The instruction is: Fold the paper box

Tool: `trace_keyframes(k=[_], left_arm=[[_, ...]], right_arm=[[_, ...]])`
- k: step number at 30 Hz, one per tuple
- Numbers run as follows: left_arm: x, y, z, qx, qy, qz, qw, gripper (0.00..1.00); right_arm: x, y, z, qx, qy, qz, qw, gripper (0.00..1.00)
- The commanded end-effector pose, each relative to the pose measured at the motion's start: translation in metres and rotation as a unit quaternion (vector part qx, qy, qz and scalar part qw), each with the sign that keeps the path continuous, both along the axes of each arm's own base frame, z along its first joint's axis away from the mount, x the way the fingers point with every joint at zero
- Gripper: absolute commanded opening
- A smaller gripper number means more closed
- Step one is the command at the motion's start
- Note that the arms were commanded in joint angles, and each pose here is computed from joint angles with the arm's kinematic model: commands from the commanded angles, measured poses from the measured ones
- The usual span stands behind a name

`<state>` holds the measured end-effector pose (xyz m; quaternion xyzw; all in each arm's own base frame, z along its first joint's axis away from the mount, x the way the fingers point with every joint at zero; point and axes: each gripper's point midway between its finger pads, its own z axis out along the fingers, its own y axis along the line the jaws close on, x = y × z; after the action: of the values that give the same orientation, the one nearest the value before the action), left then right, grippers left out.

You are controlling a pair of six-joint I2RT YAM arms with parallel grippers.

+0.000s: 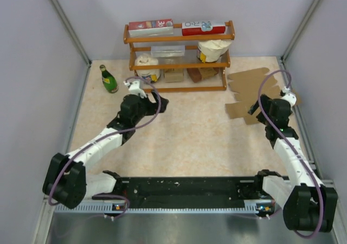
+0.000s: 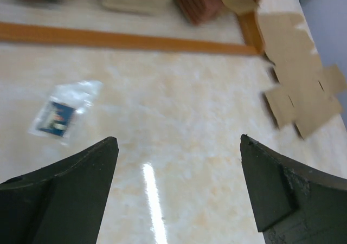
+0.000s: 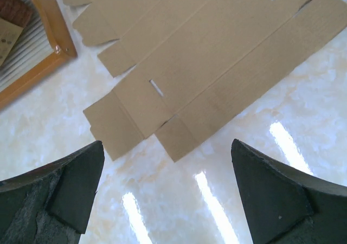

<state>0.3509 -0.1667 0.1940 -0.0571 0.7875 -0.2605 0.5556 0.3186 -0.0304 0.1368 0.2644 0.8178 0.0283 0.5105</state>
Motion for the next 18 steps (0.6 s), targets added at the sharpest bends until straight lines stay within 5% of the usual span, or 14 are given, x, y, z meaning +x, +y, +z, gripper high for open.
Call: trace_keyframes(k=[1,10,18], left_arm=[[-0.009,-0.088,0.011,-0.080,0.036,-0.126,0.988,0.97],[-0.012,-0.225,-0.027,-0.144,0.147,-0.215,0.955,0.90],[-0.010,-0.304,-0.066,-0.160,0.212,-0.244,0.933,0.80]], right_arm=[[-0.005,0.008,0.035,0.031,-0.011,0.013,0.999,0.99],[-0.015,0.014,0.076,0.091,-0.035,0.011,0.995,0.99],[-0.018,0.024,0.105,0.112,-0.057,0.032,0.992,0.99]])
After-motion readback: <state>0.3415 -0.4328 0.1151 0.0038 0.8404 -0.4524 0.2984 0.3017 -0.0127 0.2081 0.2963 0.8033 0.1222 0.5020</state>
